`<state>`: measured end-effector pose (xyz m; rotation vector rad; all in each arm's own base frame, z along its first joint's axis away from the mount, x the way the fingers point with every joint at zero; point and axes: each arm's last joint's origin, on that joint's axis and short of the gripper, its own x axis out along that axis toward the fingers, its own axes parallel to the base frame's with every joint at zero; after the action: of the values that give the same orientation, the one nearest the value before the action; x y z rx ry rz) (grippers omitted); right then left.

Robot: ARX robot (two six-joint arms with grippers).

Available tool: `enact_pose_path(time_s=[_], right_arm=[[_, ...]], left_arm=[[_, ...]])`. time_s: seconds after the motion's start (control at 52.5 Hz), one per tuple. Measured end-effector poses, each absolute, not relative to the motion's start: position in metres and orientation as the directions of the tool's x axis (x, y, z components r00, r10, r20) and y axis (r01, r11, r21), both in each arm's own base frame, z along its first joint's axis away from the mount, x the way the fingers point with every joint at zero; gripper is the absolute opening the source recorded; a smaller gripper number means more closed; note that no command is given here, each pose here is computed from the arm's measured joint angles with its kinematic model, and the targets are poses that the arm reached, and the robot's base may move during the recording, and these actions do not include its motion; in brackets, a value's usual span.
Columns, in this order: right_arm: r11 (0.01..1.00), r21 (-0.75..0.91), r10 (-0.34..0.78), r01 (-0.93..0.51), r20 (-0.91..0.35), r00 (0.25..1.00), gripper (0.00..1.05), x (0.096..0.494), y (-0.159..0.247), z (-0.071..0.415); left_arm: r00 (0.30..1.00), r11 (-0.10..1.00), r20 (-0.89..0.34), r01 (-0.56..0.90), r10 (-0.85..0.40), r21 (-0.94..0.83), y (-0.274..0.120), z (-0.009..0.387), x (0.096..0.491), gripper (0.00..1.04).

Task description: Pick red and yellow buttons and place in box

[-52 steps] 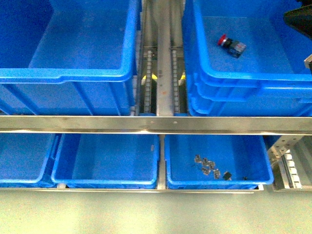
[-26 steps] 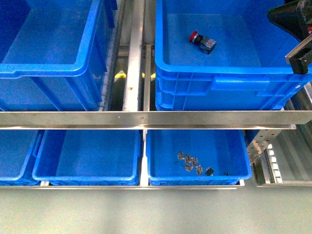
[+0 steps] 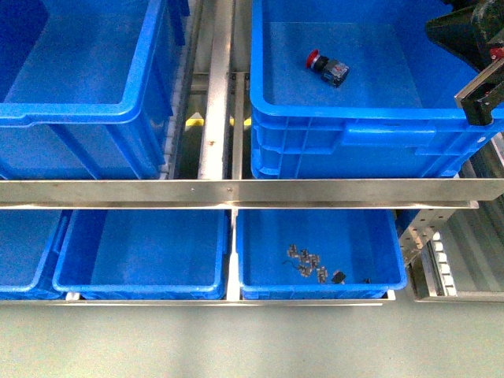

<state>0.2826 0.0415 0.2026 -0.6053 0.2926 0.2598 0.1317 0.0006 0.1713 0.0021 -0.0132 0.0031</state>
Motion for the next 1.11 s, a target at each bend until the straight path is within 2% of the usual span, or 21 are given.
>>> enact_pose_path(time_s=[1.105], right_arm=[[0.804, -0.509, 0.135, -0.309, -0.349, 0.927, 0.4, 0.281, 0.042, 0.203]], left_arm=[[1.0, 1.0, 0.005, -0.003, 0.003, 0.002, 0.0, 0.169, 0.098, 0.03]])
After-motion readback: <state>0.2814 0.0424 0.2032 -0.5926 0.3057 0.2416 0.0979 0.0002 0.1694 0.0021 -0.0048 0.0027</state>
